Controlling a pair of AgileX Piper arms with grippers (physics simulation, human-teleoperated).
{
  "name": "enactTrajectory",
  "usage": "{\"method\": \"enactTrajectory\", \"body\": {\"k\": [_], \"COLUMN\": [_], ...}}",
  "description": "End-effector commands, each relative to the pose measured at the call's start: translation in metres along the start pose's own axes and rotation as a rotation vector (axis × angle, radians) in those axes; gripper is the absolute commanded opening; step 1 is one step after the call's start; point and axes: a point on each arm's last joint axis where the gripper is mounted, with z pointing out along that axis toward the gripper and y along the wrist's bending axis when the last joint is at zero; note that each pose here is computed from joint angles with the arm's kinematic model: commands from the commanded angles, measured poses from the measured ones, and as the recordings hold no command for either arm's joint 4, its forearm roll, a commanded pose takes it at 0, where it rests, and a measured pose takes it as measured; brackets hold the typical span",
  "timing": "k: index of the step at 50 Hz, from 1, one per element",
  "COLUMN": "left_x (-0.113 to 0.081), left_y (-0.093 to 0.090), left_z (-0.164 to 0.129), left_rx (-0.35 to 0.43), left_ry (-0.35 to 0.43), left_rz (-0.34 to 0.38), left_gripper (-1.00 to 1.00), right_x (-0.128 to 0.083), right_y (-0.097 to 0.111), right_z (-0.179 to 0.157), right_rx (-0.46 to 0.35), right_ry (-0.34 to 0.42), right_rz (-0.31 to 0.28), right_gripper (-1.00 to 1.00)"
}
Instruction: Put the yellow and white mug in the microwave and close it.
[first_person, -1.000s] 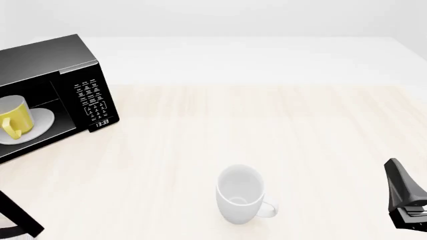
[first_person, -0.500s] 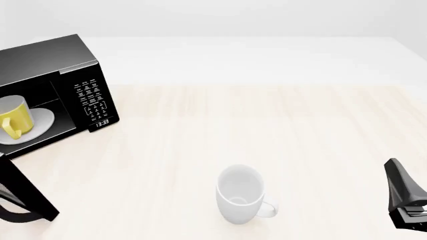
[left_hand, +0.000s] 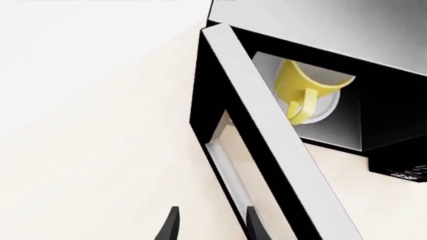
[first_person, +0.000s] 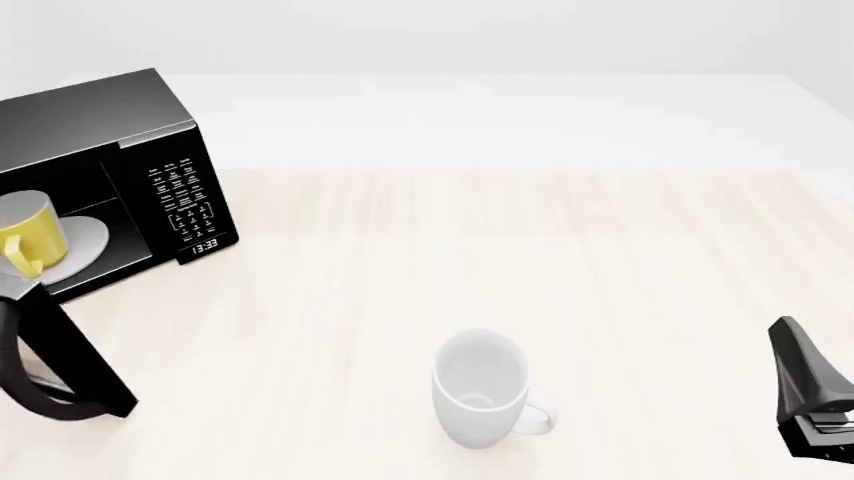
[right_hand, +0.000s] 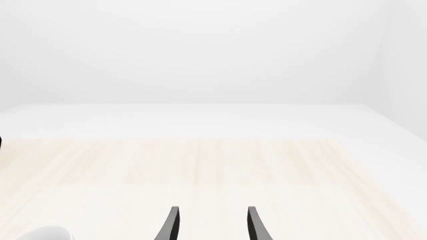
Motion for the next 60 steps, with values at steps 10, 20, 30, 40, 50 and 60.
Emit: {"method": "enactTrajectory", "body": {"k": [10, 20, 30, 40, 50, 60], "left_x": [-0.001, -0.002, -0.002, -0.003, -0.006, -0.008], "left_y": [-0.013, -0.016, -0.017, -0.024, -0.029, -0.036], "left_z": [0.001, 0.0, -0.001, -0.001, -0.004, -0.009], "left_rx": [0.049, 0.061, 0.07, 0.096, 0.119, 0.149], "left_ry": [-0.007, -0.015, -0.034, -0.053, -0.07, -0.101], "left_rz": [0.022, 0.029, 0.041, 0.06, 0.074, 0.098], "left_gripper": [1.0, 1.0, 1.0, 1.0, 1.0, 1.0], "right_x": [0.0, 0.0, 0.0, 0.0, 0.0, 0.0], "right_y": [0.0, 0.0, 0.0, 0.0, 0.0, 0.0], "right_z": [0.0, 0.0, 0.0, 0.0, 0.0, 0.0], "right_rx": [0.0, 0.0, 0.0, 0.0, 0.0, 0.0], "right_ry": [0.0, 0.0, 0.0, 0.0, 0.0, 0.0], "right_rz": [0.0, 0.0, 0.0, 0.0, 0.0, 0.0], "right_gripper": [1.0, 1.0, 1.0, 1.0, 1.0, 1.0]}}
